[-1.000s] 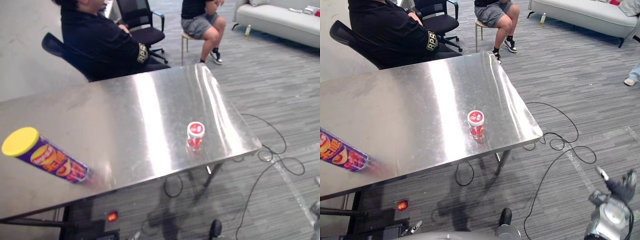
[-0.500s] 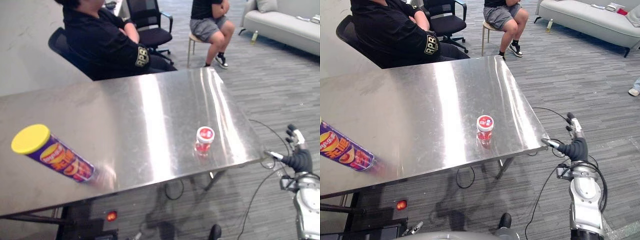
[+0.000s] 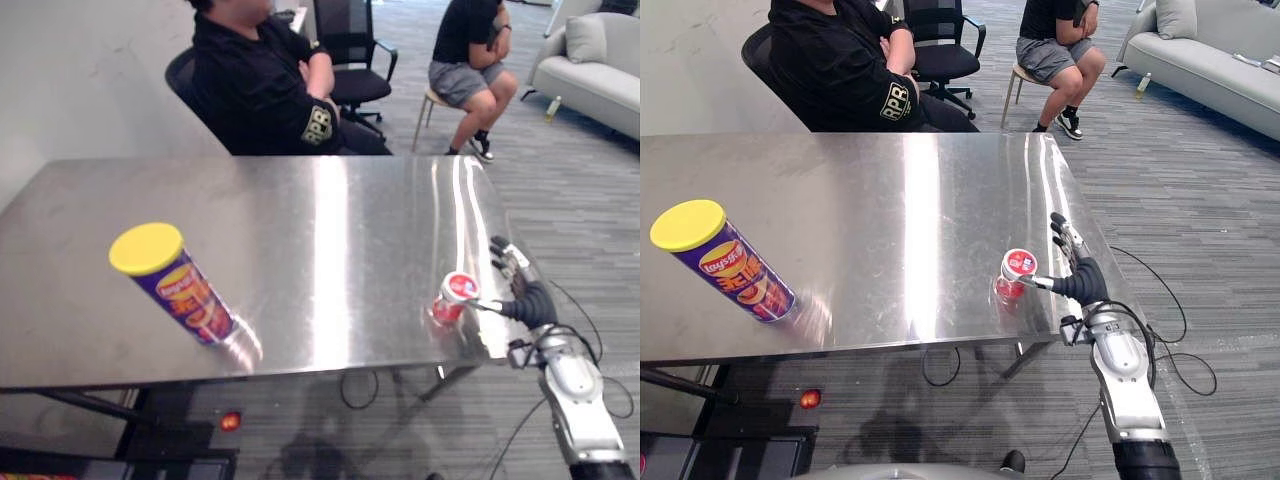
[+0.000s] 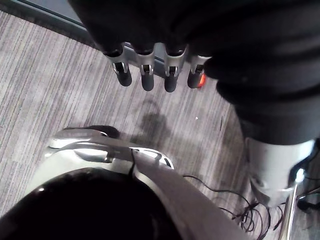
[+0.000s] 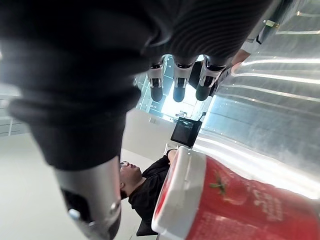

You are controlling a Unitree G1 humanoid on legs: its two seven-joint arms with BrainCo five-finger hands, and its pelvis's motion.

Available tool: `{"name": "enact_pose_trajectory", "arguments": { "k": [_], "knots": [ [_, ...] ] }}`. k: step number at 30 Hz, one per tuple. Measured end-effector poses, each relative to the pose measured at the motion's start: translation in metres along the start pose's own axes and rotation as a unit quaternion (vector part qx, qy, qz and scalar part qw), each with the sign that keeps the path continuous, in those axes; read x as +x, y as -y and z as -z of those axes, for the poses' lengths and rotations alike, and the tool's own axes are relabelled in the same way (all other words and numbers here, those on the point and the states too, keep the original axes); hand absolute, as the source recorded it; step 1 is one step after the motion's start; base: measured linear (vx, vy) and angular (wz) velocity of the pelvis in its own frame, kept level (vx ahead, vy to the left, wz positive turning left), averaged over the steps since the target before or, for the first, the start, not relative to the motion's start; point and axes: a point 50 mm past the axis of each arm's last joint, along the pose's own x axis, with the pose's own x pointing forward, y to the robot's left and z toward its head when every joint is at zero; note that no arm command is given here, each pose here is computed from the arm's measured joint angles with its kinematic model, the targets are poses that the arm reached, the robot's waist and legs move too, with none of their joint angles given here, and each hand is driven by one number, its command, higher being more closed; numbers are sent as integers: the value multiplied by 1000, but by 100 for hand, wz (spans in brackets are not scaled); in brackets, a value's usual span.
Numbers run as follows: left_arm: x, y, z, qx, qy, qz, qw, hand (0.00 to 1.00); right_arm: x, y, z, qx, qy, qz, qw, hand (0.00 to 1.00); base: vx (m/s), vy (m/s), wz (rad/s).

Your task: Put the gum and the chips on the shelf.

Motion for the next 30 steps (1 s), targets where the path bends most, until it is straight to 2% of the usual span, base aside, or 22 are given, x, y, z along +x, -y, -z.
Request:
{"name": "enact_pose_trajectory", "arguments": {
  "k": [9, 18, 30],
  "knots": [
    [0, 3, 1, 2, 0, 0, 1000, 0, 6, -11, 6, 9, -9, -18, 1000, 0, -34, -34, 6],
    [0, 0, 0, -10, 2, -9, 1000, 0, 10, -21, -9, 42, 29, -13, 999, 0, -80, -41, 4],
    [0, -1, -1, 22, -1, -6, 1000, 0, 2, -24, -9, 47, 25, -16, 998, 0, -65, -30, -2]
  ]
}}
